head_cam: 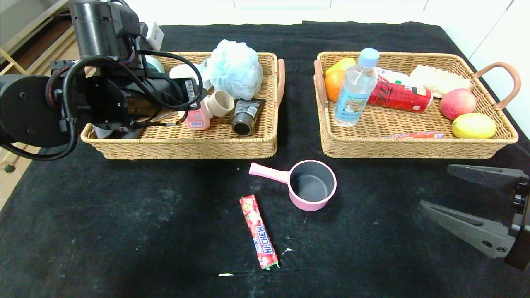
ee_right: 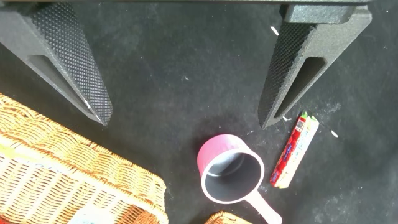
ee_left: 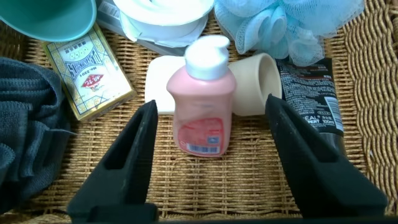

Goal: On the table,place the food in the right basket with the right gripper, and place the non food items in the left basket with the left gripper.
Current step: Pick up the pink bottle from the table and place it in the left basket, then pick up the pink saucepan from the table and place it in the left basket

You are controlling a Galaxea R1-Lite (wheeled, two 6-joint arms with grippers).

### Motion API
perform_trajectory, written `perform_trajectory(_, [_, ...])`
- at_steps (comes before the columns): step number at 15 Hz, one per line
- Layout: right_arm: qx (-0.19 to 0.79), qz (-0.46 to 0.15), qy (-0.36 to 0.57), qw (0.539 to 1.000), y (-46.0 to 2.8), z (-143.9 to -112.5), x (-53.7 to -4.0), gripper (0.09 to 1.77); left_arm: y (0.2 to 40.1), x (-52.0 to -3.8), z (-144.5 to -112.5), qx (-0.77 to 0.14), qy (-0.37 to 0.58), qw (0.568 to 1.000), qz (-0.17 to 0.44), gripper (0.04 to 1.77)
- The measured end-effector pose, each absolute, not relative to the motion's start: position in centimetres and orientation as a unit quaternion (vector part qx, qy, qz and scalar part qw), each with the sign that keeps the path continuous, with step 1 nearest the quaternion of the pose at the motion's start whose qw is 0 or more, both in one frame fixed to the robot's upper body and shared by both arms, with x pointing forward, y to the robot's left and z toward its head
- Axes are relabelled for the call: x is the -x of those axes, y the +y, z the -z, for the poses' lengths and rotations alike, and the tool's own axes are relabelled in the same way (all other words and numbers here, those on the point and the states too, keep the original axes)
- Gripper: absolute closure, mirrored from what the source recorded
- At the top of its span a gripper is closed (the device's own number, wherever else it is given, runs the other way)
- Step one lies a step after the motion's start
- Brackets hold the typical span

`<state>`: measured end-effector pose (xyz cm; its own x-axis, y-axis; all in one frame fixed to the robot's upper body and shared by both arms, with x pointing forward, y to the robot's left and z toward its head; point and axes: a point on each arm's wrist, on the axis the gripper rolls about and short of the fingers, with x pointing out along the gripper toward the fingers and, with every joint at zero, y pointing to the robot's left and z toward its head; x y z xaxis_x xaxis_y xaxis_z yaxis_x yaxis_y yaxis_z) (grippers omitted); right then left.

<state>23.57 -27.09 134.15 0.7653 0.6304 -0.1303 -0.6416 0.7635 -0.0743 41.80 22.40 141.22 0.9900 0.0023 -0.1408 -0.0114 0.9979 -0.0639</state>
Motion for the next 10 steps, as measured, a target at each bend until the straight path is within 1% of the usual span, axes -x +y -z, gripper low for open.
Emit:
perform_trajectory(3, [0.057, -0.339, 0.049, 0.938, -27.1, -134.2, -23.6, 0.15, 22.4, -41.8, -141.0, 0.031, 0.074, 0.997, -0.004, 0.38])
perform_trajectory(6, [0.057, -0.339, 0.048, 0.938, -27.1, -134.2, -23.5, 0.15, 22.1, -41.4, -141.2, 0.031, 0.073, 0.997, 0.001, 0.30])
perform_trajectory(8, [0.057, -0.339, 0.047, 0.938, -27.1, -134.2, -23.5, 0.15, 21.4, -40.8, -141.4, 0.029, 0.074, 0.997, 0.013, 0.25])
perform_trajectory(10, [0.057, -0.339, 0.047, 0.938, -27.1, -134.2, -23.5, 0.15, 20.1, -39.8, -141.1, 0.015, 0.099, 0.995, 0.026, 0.22])
